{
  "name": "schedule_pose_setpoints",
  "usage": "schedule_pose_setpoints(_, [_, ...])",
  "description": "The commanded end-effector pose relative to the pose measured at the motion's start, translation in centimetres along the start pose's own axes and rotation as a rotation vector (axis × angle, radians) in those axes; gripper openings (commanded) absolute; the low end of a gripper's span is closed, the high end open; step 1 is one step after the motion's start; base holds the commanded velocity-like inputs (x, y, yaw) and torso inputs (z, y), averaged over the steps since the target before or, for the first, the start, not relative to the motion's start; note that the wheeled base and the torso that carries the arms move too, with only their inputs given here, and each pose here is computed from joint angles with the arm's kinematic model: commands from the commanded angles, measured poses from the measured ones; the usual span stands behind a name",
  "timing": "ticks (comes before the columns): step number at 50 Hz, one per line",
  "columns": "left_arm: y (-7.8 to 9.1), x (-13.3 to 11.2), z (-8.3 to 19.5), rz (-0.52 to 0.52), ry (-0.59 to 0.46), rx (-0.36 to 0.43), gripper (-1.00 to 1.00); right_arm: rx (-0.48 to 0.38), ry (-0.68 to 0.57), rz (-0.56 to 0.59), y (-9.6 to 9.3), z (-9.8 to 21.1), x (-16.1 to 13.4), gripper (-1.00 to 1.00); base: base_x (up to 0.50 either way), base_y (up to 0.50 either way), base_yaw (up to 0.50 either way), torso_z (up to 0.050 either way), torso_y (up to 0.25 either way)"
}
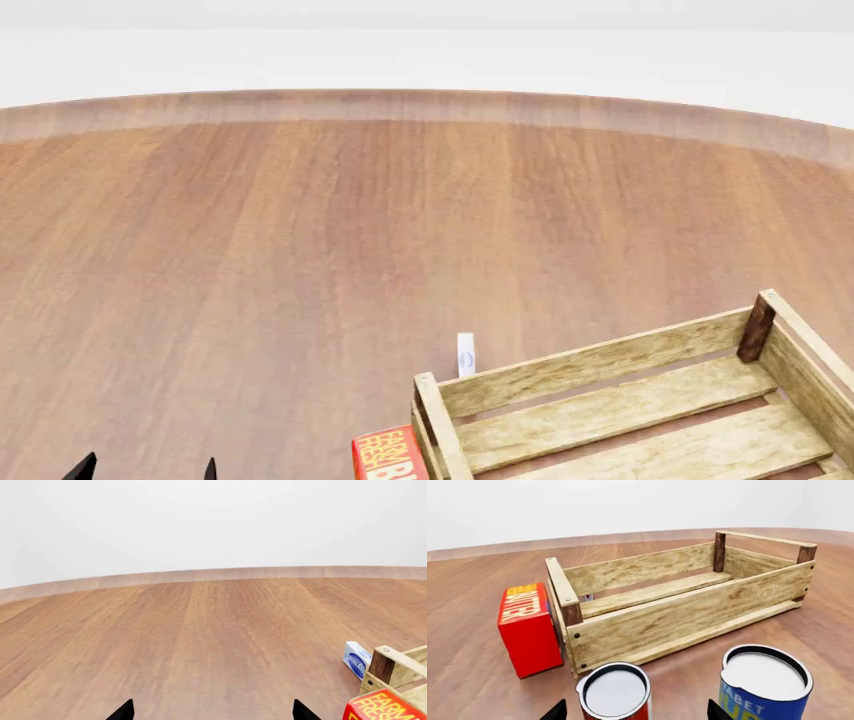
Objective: Pick up the tomato sauce, and put it in the wooden tray.
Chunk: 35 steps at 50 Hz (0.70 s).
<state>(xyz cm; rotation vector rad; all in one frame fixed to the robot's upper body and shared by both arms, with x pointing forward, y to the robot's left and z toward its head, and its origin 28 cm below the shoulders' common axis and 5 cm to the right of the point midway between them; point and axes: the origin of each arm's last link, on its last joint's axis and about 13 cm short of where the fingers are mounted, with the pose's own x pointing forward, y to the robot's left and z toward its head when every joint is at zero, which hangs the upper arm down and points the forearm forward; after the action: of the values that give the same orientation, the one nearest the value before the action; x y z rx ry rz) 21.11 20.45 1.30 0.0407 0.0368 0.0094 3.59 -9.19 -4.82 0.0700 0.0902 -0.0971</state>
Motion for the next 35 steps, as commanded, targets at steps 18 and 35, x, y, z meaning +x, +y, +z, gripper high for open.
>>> schedule_pose_setpoints(18, [0.0,0.0,0.1,0.012,-0.019,-0.01,1.0,-0.059,0.075,0.028,0.4,-0.9,1.8,1.0,0.0,0.0,0.0,0.0,0.0])
schedule_pose_setpoints(35, [0.0,0.0,0.1,0.011,-0.019,-0.008,1.0,-0.075,0.116,0.033,0.3,-1.3,3.1,1.0,0.0,0.0,0.0,0.0,0.0])
